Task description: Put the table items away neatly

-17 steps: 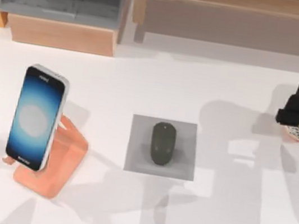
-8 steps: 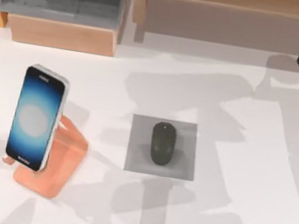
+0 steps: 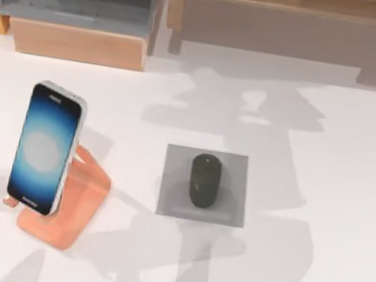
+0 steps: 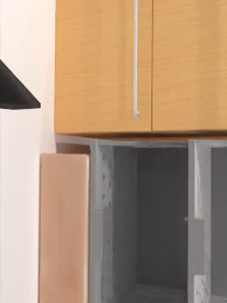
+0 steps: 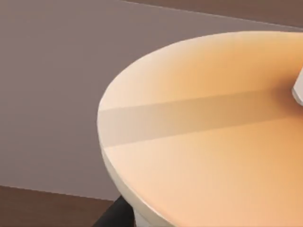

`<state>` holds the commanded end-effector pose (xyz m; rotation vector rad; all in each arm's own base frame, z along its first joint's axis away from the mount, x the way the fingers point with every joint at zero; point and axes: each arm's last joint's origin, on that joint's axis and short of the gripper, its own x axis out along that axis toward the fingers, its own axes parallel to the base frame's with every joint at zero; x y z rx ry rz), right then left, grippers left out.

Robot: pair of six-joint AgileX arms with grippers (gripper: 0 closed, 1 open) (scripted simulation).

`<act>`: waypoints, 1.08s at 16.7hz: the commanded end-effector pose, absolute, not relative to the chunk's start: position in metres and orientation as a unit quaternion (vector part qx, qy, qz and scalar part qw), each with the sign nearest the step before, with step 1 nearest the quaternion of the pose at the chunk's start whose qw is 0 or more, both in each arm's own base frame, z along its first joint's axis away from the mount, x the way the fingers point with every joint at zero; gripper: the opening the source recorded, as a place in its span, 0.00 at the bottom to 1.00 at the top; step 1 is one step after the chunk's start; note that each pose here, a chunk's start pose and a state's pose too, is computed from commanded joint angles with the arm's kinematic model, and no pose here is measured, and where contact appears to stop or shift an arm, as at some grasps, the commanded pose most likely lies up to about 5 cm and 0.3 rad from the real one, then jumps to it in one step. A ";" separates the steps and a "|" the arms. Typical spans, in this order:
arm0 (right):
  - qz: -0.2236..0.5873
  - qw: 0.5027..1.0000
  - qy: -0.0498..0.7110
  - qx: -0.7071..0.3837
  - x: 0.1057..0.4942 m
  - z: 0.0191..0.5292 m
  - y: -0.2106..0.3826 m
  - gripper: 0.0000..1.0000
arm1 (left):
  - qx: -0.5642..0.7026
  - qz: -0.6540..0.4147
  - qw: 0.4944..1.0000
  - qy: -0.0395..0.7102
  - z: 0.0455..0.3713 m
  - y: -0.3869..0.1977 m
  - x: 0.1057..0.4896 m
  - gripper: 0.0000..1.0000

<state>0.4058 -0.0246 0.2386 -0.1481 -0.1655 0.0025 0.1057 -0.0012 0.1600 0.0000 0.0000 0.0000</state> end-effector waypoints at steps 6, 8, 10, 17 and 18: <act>-0.004 0.999 0.024 -0.028 0.446 0.264 -0.085 0.00 | 0.000 0.000 1.000 0.000 0.160 -0.001 0.106 1.00; -0.003 0.999 0.041 -0.013 0.454 0.267 -0.096 0.00 | 0.000 0.000 1.000 0.000 0.160 -0.001 0.106 1.00; -0.003 0.999 0.049 -0.004 0.457 0.268 -0.102 0.00 | 0.000 0.000 1.000 0.000 0.160 -0.001 0.106 1.00; -0.002 0.999 0.049 -0.004 0.454 0.270 -0.099 0.00 | 0.000 0.000 1.000 0.000 0.160 -0.001 0.106 1.00; -0.002 0.999 0.050 -0.004 0.454 0.270 -0.099 0.00 | 0.000 0.000 1.000 0.000 0.160 -0.001 0.106 1.00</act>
